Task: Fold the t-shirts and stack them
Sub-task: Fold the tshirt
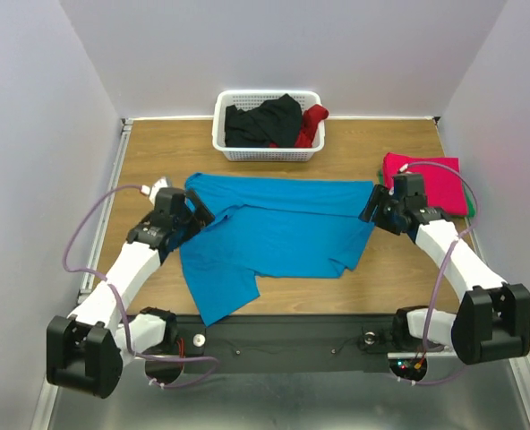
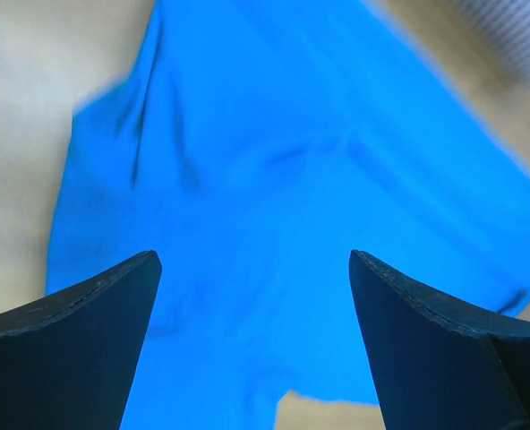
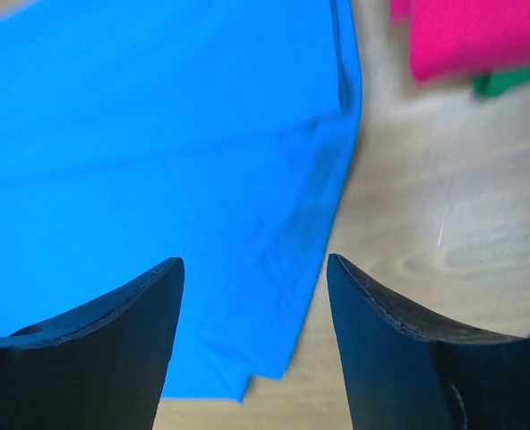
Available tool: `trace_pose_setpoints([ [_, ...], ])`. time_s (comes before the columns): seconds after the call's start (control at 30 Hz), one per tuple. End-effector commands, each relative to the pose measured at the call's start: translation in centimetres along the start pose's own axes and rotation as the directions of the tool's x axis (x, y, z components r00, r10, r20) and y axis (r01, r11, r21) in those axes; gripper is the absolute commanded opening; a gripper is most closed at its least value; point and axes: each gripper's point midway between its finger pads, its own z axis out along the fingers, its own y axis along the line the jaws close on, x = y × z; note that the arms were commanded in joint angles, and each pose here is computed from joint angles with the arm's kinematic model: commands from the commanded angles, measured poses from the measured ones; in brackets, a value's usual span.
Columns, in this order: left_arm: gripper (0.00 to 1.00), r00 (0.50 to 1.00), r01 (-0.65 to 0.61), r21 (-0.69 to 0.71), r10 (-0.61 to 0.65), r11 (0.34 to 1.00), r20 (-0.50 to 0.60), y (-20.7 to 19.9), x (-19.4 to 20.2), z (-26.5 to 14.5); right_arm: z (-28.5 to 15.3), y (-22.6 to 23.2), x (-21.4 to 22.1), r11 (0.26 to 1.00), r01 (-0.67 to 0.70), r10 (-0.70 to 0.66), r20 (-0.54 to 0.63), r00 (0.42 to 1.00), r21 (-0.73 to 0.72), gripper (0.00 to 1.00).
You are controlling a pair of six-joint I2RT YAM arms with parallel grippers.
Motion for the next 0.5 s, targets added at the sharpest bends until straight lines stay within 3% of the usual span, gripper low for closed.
trace_pose_setpoints([
  [0.0,0.98,0.996,0.029,-0.011,-0.030,1.000,-0.084,1.3,4.1,1.3,0.4,1.5,0.1,0.998,0.019,-0.021,-0.034,0.999,-0.057,0.68],
  [0.2,0.98,0.989,0.008,-0.035,-0.013,0.999,-0.149,3.0,6.9,3.8,3.2,0.3,2.2,0.999,0.031,-0.033,-0.103,0.994,-0.021,0.66],
  [0.47,0.98,0.988,-0.027,-0.088,0.013,0.996,-0.151,2.7,6.1,6.6,7.1,-0.6,0.5,0.995,0.057,-0.049,-0.104,0.993,0.077,0.63],
])
